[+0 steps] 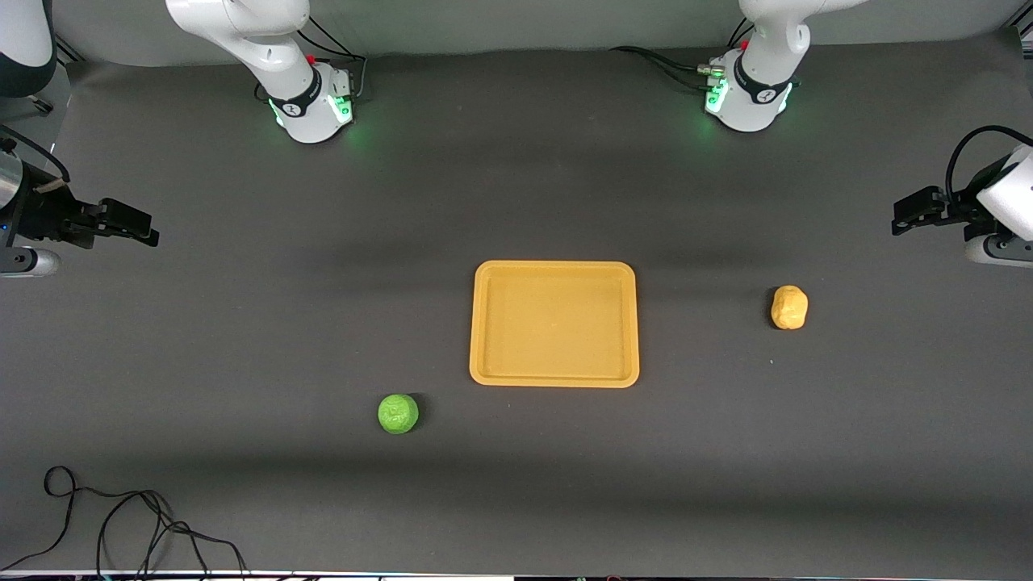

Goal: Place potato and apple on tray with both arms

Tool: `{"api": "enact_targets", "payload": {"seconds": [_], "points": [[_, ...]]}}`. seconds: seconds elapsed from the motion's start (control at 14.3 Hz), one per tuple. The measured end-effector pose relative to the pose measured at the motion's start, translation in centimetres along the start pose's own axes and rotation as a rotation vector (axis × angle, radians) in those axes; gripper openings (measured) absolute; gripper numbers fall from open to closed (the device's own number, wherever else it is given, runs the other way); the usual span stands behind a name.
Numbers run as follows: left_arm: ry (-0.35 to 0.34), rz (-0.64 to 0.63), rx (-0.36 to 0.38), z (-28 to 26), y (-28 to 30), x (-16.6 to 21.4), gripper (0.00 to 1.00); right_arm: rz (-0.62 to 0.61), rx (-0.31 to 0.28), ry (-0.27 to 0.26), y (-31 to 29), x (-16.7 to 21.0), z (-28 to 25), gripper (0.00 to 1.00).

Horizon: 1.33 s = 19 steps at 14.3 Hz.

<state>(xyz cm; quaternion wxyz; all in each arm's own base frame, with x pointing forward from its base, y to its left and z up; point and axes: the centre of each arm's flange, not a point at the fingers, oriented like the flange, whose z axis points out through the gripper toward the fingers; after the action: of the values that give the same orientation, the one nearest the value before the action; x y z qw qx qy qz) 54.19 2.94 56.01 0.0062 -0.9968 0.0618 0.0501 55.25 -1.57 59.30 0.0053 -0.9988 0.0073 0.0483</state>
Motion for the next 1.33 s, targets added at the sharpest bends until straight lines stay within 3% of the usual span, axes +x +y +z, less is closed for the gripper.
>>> {"api": "enact_targets", "payload": {"seconds": [0.42,0.7,0.77,0.98,1.33], "points": [[-0.003,0.005,0.000,4.4,0.1,0.5,0.98,0.000,0.000,0.000,0.0,0.1,0.0,1.00],[0.004,0.034,-0.008,17.4,1.5,1.3,0.91,0.000,0.000,-0.004,0.0,0.3,0.2,1.00],[-0.023,0.042,-0.018,20.9,1.6,1.3,0.84,0.000,0.000,-0.005,0.0,0.3,0.3,1.00],[-0.113,0.052,-0.059,29.3,1.1,1.6,0.76,0.000,0.000,-0.006,0.0,0.4,0.3,1.00],[-0.115,0.059,-0.079,34.4,1.2,2.7,0.78,0.000,0.000,-0.010,0.0,0.5,0.6,1.00]]}}
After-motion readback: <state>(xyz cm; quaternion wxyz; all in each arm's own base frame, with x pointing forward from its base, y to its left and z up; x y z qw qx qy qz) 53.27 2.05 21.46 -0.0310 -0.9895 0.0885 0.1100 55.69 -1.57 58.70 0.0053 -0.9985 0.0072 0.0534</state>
